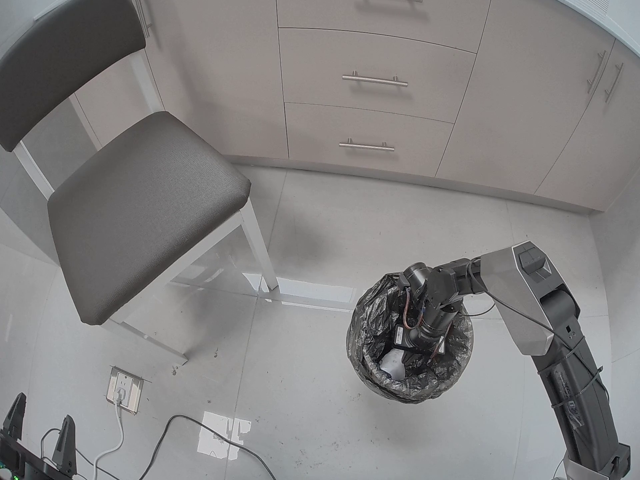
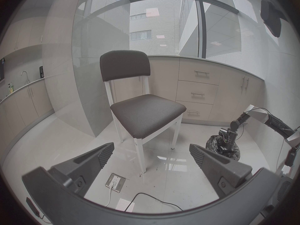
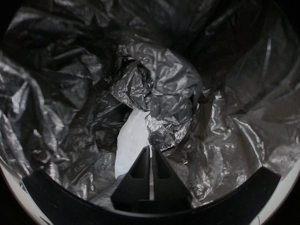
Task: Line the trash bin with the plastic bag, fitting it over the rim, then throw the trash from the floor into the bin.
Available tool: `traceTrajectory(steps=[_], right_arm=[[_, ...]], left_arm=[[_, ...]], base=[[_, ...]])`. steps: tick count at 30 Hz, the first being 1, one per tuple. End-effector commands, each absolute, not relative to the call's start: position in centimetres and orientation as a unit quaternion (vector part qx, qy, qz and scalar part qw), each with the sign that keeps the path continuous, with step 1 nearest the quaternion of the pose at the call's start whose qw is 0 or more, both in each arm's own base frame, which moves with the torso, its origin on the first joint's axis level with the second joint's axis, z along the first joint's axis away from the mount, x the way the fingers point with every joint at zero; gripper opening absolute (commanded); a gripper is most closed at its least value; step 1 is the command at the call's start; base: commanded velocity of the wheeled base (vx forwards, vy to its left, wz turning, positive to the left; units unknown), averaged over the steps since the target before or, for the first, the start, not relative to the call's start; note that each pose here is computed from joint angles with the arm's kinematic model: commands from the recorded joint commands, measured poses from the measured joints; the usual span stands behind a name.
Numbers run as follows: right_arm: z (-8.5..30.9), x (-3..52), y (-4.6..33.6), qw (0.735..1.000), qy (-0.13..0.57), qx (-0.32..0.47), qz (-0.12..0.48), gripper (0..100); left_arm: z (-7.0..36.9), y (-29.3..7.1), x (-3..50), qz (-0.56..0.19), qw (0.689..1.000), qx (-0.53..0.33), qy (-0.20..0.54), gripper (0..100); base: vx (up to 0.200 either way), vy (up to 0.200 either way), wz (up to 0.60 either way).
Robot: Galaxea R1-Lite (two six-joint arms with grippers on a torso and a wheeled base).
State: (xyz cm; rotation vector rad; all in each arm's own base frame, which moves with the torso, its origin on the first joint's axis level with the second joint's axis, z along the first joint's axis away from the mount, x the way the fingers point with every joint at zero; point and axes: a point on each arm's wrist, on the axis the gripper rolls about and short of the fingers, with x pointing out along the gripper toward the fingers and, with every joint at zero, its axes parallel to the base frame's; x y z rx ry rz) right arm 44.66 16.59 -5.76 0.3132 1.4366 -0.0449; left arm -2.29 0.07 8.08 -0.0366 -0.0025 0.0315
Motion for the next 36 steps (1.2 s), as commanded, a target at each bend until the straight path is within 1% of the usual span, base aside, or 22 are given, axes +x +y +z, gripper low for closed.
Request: traceTrajectory(steps=[1,8,12,18,23,26,29,32,35,36], right_arm=[[-7.5,44.4,16.7,0.734,0.665,0.133,-0.026,0],[-8.6,44.2,16.9,0.732,0.67,0.121,-0.027,0],[-9.0,44.3,17.2,0.736,0.665,0.121,-0.023,0],[-10.7,44.1,17.1,0.739,0.666,0.099,-0.037,0],[-11.0,44.1,17.1,0.74,0.665,0.092,-0.031,0],[-10.6,44.2,17.3,0.744,0.661,0.092,-0.027,0],[-8.9,44.5,17.5,0.755,0.649,0.095,-0.022,0],[-5.3,44.8,17.5,0.775,0.624,0.096,-0.022,0],[-1.0,44.8,17.0,0.787,0.609,0.102,-0.019,0],[-0.6,44.8,16.9,0.787,0.608,0.102,-0.019,0]], left_arm=[[7.6,0.1,-2.3,0.015,1.0,-0.018,-0.002,100],[7.6,0.1,-2.3,0.016,1.0,-0.018,-0.001,100],[7.6,0.1,-2.3,0.016,1.0,-0.018,-0.002,100],[7.6,0.1,-2.3,0.016,1.0,-0.018,-0.001,100],[7.6,0.1,-2.3,0.015,1.0,-0.018,-0.002,100],[7.5,0.1,-2.3,0.016,1.0,-0.018,0.0,100],[7.6,0.1,-2.3,0.016,1.0,-0.018,-0.002,100],[7.6,0.1,-2.3,0.016,1.0,-0.018,-0.001,100],[7.6,0.1,-2.3,0.016,1.0,-0.018,-0.001,100],[7.6,0.1,-2.3,0.016,1.0,-0.018,-0.002,100]], base=[[0.0,0.0,0.0],[0.0,0.0,0.0],[0.0,0.0,0.0],[0.0,0.0,0.0],[0.0,0.0,0.0],[0.0,0.0,0.0],[0.0,0.0,0.0],[0.0,0.0,0.0],[0.0,0.0,0.0],[0.0,0.0,0.0]])
